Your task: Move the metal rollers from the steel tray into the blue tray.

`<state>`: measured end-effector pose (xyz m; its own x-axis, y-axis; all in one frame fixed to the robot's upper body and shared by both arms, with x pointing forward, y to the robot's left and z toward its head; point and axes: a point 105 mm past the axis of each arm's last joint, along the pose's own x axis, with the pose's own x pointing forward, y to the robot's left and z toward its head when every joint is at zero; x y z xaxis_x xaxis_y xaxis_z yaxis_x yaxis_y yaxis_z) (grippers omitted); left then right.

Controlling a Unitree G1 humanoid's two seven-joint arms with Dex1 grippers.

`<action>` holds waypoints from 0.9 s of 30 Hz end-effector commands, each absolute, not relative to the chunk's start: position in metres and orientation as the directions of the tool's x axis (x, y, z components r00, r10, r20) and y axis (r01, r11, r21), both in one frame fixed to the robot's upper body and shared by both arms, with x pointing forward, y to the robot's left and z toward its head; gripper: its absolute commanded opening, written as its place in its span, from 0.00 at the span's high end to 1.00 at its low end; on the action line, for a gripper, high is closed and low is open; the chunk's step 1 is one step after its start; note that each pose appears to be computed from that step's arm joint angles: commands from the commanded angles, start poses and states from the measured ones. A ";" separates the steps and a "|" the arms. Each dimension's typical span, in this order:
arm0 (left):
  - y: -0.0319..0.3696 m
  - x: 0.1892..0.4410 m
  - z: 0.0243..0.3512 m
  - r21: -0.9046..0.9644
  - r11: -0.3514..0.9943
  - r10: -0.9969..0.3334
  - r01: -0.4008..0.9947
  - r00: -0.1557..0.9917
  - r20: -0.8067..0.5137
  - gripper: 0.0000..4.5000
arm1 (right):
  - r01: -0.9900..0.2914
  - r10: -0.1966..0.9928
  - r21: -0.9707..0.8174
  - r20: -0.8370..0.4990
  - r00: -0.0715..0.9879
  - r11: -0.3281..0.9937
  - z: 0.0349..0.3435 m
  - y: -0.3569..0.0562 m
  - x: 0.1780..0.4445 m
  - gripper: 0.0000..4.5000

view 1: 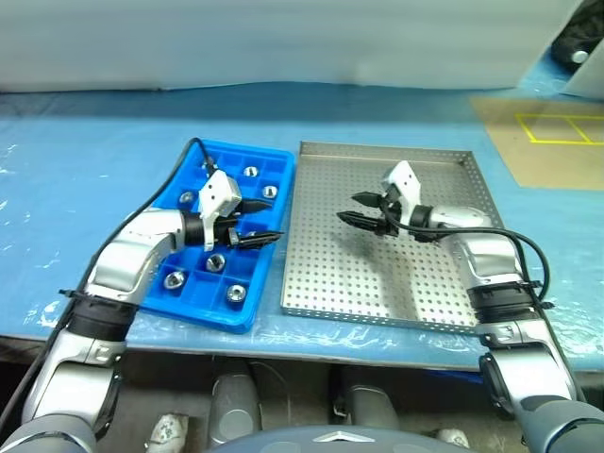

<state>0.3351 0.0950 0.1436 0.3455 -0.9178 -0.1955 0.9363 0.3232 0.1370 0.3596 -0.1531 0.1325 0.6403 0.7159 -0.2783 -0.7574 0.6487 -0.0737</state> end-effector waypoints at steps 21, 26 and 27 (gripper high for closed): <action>0.070 0.353 0.160 0.211 0.268 -0.949 0.940 0.296 -0.112 0.18 | -0.690 0.656 -0.109 -0.234 0.718 0.716 0.155 -0.175 0.334 0.30; 0.077 0.355 0.158 0.210 0.297 -0.938 0.932 0.325 -0.117 0.18 | -0.705 0.671 -0.110 -0.234 0.703 0.701 0.155 -0.170 0.336 0.30; 0.079 0.355 0.158 0.213 0.301 -0.936 0.929 0.331 -0.120 0.18 | -0.706 0.672 -0.112 -0.234 0.702 0.699 0.155 -0.169 0.336 0.30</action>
<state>0.3548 0.0747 0.1450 0.3166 -0.9370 -0.1478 0.9413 0.2910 0.1713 0.3354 -0.1725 0.1429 0.7059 0.6555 -0.2682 -0.6943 0.7153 -0.0791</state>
